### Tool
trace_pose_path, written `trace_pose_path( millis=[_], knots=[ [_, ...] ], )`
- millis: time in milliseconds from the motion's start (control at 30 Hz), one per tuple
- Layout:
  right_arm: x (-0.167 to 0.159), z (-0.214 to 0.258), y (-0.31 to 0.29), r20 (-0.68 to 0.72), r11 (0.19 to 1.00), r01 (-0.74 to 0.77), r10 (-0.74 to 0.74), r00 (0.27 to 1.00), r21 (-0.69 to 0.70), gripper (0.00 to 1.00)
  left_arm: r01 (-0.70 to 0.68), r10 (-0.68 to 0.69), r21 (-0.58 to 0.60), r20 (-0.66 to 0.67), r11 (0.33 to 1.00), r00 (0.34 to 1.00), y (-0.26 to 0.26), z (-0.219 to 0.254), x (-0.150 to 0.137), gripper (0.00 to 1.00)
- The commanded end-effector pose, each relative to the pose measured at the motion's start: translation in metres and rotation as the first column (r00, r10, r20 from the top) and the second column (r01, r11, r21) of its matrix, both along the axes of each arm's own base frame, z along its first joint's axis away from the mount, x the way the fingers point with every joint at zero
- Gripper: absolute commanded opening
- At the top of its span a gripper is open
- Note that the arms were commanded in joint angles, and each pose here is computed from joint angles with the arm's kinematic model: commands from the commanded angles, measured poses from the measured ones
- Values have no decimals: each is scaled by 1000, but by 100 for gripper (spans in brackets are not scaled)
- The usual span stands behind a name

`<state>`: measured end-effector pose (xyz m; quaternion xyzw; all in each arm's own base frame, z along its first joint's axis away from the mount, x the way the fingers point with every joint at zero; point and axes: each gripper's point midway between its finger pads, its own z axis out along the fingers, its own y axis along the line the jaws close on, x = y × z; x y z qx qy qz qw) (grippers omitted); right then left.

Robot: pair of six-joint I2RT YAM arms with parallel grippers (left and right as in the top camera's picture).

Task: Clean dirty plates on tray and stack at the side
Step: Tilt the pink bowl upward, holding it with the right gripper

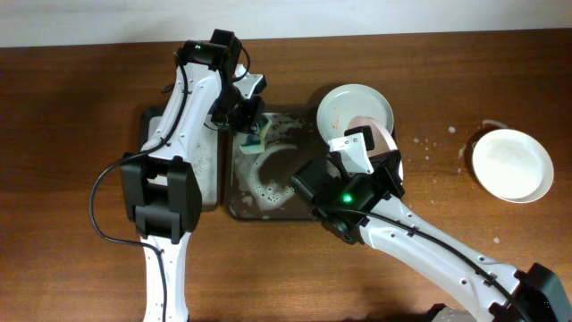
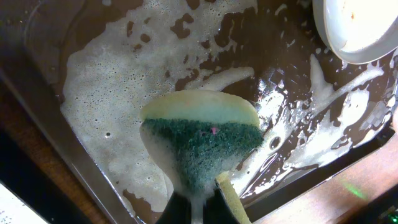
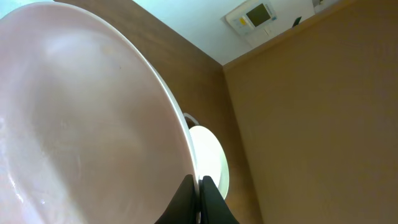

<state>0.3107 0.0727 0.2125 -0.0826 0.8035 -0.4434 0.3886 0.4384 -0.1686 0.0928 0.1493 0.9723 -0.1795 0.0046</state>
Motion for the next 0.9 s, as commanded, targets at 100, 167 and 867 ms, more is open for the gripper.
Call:
trace_pose_path(
  millis=[100,167,867],
  knots=[
    [0,3,-1,22,1000,4,-4,1000,-22,4,-11,11,1,-2,1000,1000,-1,1,-1,0],
    [0,3,-1,22,1000,4,-4,1000,-23,4,-11,11,1,-2,1000,1000,-1,1,-1,0],
    [0,53,-10,193,966,66,-18,981,-249,4,-11,11,-1,5,1000,1000,-1,1,1,0]
  ],
)
